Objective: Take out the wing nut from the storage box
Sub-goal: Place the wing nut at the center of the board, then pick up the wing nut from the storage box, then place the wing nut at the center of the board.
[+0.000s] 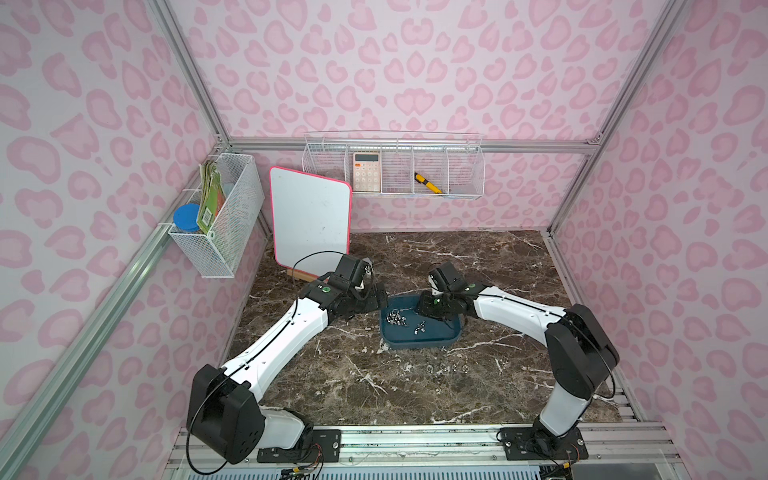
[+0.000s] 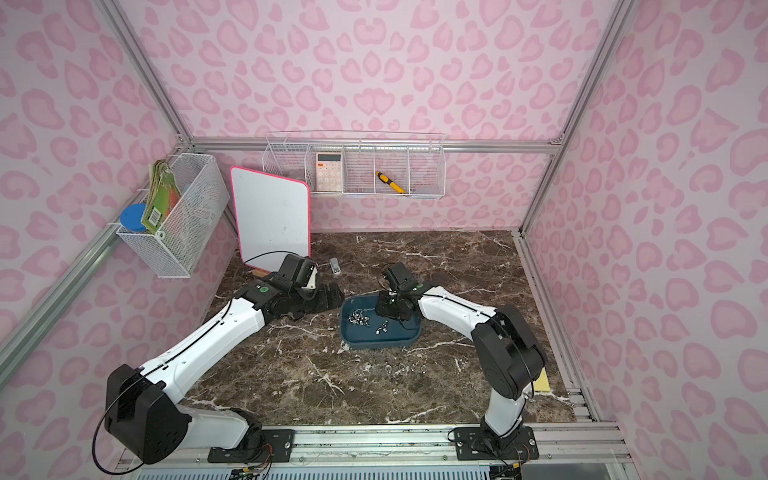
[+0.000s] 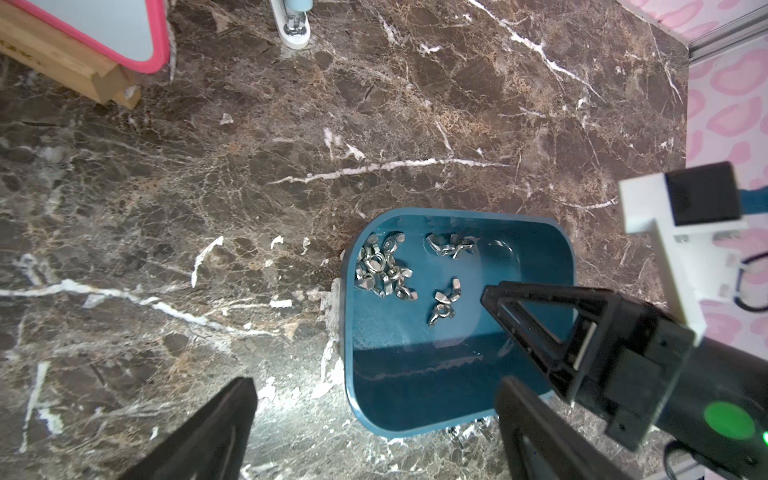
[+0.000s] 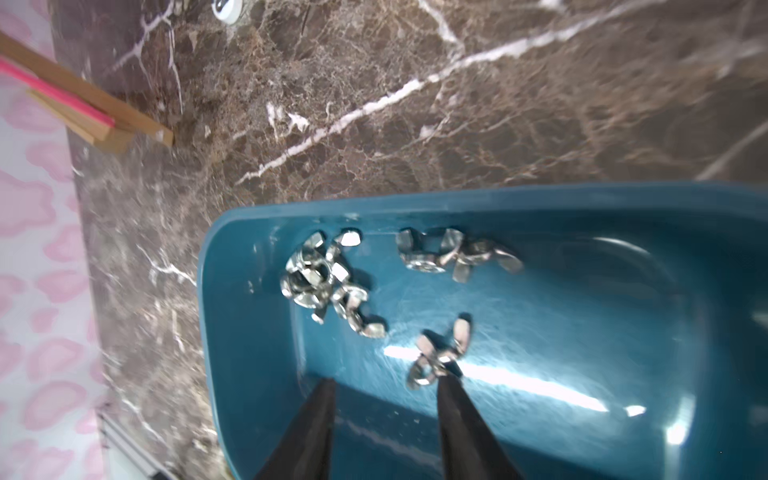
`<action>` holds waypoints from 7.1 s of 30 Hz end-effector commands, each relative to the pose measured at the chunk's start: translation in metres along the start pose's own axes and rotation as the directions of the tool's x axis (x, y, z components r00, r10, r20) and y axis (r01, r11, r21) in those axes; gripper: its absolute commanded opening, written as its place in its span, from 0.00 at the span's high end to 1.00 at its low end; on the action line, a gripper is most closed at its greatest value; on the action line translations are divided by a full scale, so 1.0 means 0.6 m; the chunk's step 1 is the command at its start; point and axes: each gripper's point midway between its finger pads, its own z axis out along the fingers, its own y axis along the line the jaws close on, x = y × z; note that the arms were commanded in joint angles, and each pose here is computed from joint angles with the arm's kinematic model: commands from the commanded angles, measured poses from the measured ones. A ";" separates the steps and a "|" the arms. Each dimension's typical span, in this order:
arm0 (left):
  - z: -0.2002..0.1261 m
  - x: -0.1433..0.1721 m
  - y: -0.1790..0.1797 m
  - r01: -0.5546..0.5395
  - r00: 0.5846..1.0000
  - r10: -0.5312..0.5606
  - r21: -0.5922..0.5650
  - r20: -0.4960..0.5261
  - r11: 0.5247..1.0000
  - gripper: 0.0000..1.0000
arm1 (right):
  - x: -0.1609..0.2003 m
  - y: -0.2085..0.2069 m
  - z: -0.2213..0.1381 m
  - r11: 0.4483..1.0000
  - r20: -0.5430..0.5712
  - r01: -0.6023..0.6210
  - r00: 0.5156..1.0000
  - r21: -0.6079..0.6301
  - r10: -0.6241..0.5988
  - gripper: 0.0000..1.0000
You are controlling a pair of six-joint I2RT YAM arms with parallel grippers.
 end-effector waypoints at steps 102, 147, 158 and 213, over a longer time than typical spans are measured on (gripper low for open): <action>-0.018 -0.021 -0.065 0.255 0.965 -0.216 0.337 -0.150 0.906 0.36 | -0.027 0.097 -0.107 0.969 0.351 0.204 0.925 -0.140 -0.144 1.00; 0.000 -0.009 -0.107 0.283 0.951 -0.184 0.468 -0.247 0.837 1.00 | 0.026 0.210 -0.143 0.857 0.362 0.386 0.896 -0.342 -0.258 0.90; 0.015 0.039 -0.091 0.189 0.967 -0.118 0.324 -0.228 0.927 1.00 | -0.006 0.067 -0.139 0.955 0.338 0.235 0.927 -0.183 -0.163 0.40; 0.136 0.291 -0.130 -0.192 0.922 0.163 -0.047 -0.351 0.980 0.63 | 0.022 -0.127 -0.244 0.990 0.403 0.142 0.906 -0.001 -0.129 0.02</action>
